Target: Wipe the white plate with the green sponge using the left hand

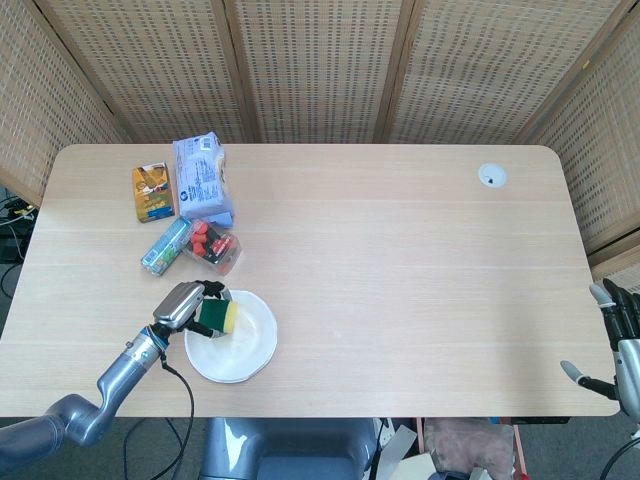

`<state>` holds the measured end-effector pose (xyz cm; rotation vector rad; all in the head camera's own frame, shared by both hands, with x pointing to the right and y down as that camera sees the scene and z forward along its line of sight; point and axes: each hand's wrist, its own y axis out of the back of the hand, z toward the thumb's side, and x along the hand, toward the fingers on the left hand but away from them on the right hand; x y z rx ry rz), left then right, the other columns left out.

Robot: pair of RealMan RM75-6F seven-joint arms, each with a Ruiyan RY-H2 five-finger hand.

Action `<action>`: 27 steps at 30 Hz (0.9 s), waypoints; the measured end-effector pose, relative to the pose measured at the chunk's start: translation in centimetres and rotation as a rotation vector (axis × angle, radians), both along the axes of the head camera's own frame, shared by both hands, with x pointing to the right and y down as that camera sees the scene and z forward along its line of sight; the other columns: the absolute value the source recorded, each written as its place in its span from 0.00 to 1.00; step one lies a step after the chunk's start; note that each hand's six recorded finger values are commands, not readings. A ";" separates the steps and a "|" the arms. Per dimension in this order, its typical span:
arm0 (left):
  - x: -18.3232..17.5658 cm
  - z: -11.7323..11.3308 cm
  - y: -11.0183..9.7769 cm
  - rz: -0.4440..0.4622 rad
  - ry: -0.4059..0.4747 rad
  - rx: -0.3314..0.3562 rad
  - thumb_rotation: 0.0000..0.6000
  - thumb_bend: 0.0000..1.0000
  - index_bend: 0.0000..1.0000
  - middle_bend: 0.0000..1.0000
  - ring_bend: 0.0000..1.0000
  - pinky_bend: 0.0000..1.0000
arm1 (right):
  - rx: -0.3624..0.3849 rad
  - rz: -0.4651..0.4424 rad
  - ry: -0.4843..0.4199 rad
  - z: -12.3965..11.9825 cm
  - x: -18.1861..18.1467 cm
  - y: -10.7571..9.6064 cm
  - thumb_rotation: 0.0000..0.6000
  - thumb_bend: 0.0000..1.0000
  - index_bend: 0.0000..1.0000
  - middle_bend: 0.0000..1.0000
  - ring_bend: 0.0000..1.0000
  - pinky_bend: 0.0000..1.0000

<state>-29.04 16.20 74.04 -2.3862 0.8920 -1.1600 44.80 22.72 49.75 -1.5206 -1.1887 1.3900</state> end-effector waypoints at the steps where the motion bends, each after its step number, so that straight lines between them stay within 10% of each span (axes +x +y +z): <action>1: -0.1 0.2 0.0 -0.005 -0.001 -0.001 1.00 0.00 0.52 0.43 0.37 0.34 | 0.000 0.001 0.000 0.0 0.0 0.0 1.00 0.00 0.00 0.00 0.00 0.00; 27: 0.4 0.7 -0.1 0.007 0.026 0.032 1.00 0.00 0.53 0.43 0.38 0.34 | 0.002 0.005 -0.012 -0.2 0.2 0.0 1.00 0.00 0.00 0.00 0.00 0.00</action>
